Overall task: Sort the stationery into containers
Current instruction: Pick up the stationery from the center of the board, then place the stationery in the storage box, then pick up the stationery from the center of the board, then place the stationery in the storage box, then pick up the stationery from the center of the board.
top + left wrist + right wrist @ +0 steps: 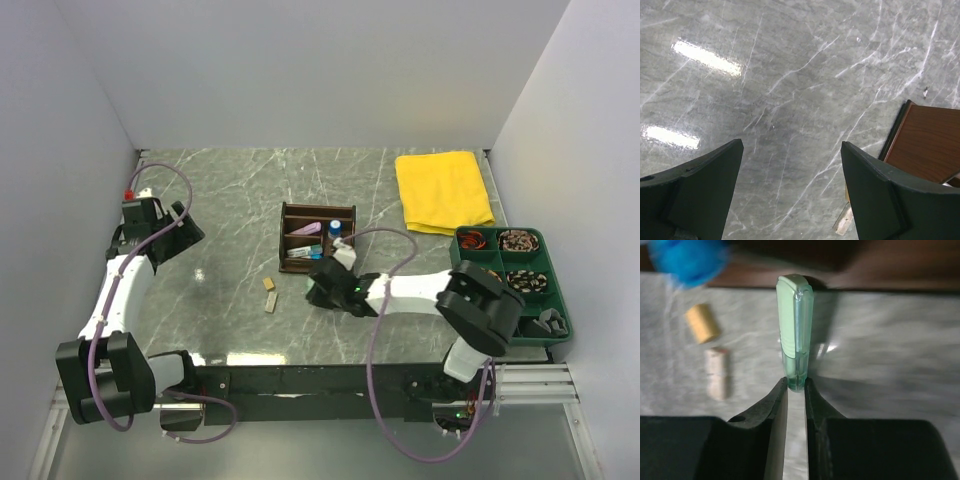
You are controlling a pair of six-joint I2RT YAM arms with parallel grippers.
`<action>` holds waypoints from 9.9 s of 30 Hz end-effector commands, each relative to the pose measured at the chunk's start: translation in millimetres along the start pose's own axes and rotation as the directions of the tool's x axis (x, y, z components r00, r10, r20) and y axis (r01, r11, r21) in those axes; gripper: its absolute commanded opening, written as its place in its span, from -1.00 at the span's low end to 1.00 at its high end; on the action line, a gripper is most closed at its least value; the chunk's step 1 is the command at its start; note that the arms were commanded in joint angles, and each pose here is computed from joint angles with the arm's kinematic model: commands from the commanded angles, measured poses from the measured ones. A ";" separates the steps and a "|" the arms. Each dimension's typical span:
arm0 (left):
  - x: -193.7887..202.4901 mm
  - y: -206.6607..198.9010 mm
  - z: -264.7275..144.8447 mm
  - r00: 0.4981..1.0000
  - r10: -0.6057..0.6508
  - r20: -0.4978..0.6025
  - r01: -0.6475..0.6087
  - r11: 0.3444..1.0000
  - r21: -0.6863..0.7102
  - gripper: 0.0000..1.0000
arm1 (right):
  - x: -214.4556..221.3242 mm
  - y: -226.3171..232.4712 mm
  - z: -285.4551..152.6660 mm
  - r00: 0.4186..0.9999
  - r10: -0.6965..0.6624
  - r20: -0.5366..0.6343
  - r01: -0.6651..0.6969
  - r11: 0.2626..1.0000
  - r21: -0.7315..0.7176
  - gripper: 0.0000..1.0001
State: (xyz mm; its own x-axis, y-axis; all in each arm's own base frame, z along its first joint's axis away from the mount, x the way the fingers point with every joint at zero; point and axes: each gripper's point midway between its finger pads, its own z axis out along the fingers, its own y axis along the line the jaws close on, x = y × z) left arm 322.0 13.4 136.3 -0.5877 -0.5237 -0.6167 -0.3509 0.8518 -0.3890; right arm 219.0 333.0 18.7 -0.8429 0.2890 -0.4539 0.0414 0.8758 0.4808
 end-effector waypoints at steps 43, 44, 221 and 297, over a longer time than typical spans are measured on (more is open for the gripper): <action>-1.1 -40.6 14.6 0.997 0.038 -0.073 -0.026 0.985 0.168 0.99 | -100.9 -47.4 -15.3 0.975 -0.192 0.109 0.192 0.981 0.008 -1.00; -0.3 -40.8 15.0 0.996 0.037 -0.076 -0.023 0.985 0.170 0.99 | -103.3 -47.9 -15.9 0.974 -0.192 0.116 0.191 0.981 0.018 -1.00; 248.0 -285.2 42.6 0.865 0.458 -0.205 -0.447 0.889 0.099 -0.98 | -148.6 -167.3 -139.3 0.877 0.022 0.480 -0.042 0.999 0.030 0.24; 196.3 -97.9 9.4 0.876 0.235 -0.422 -0.303 0.948 -0.101 -0.05 | -156.8 -210.3 -134.8 0.892 0.077 0.445 -0.154 0.978 0.141 0.22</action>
State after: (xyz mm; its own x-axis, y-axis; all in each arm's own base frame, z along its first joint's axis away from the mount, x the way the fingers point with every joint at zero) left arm 248.2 -158.7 56.2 -0.9050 -0.1855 -0.3829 -0.1792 0.9824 -0.0525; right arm 258.5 50.8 71.4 -0.5447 0.4924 -0.6789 0.2680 0.8692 0.4155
